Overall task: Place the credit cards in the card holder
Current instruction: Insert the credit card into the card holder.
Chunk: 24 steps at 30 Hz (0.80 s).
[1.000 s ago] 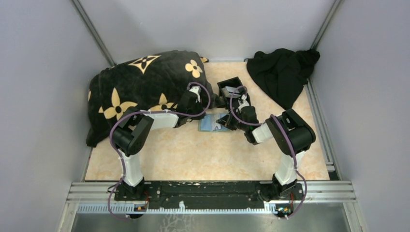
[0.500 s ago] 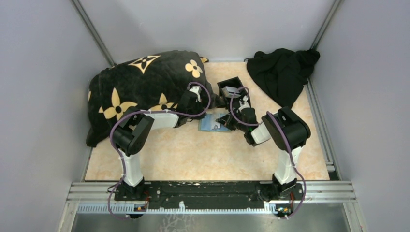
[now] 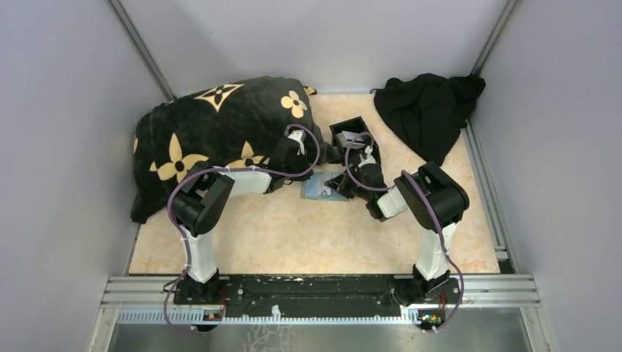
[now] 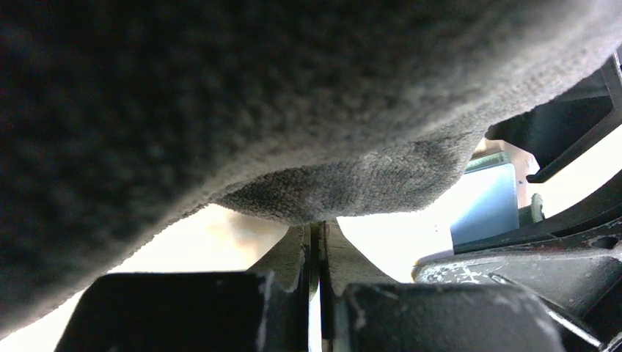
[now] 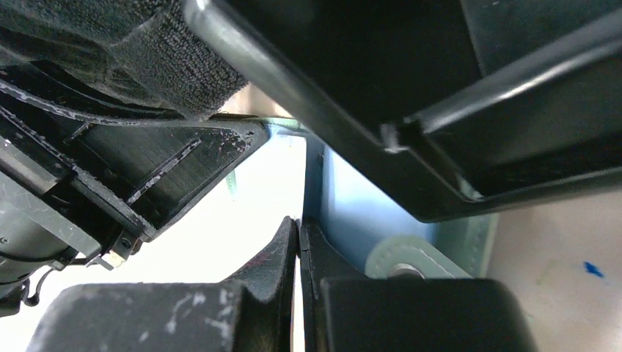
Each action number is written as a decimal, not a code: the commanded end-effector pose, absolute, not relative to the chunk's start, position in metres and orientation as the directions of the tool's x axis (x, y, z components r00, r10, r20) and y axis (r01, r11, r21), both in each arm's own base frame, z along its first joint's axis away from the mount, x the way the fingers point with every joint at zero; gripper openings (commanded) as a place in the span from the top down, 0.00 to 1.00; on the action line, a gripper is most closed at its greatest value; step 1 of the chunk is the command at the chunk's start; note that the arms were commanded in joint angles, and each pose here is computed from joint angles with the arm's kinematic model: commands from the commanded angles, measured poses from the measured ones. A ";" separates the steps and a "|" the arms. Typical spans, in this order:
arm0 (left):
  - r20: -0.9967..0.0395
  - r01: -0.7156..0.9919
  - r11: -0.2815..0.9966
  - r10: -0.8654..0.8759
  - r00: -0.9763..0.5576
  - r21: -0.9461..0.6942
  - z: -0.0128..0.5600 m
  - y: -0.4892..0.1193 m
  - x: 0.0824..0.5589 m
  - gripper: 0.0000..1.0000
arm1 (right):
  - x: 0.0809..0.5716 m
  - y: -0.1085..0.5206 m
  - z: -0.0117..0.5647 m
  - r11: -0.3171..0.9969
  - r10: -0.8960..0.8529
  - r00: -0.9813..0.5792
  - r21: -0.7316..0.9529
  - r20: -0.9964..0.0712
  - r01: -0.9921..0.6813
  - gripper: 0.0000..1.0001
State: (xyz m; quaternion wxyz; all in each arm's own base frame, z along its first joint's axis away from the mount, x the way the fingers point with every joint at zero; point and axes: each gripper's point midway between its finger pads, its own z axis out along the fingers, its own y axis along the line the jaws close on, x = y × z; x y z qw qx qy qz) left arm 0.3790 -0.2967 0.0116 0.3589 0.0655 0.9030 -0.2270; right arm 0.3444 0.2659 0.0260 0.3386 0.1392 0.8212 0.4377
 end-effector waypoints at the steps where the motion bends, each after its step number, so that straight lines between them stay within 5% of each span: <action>1: -0.260 0.224 0.952 0.167 -0.951 -0.208 -0.103 -0.237 0.257 1.00 | 0.330 0.269 0.000 0.680 0.447 -0.772 0.732 -0.452 -0.035 1.00; 6: -0.256 0.225 0.951 0.168 -0.952 -0.212 -0.103 -0.237 0.254 1.00 | 0.325 0.272 -0.007 0.730 0.395 -0.793 0.683 -0.463 -0.035 0.95; 9: -0.258 0.224 0.951 0.166 -0.952 -0.213 -0.102 -0.237 0.254 1.00 | 0.323 0.267 -0.009 0.781 0.357 -0.794 0.623 -0.492 -0.035 0.60; 12: -0.258 0.221 0.951 0.163 -0.952 -0.216 -0.102 -0.237 0.253 1.00 | 0.321 0.258 -0.009 0.818 0.331 -0.793 0.574 -0.511 -0.028 0.41; 24: -0.266 0.214 0.950 0.151 -0.952 -0.227 -0.096 -0.238 0.252 1.00 | 0.321 0.240 -0.009 0.933 0.188 -0.802 0.359 -0.567 -0.035 0.38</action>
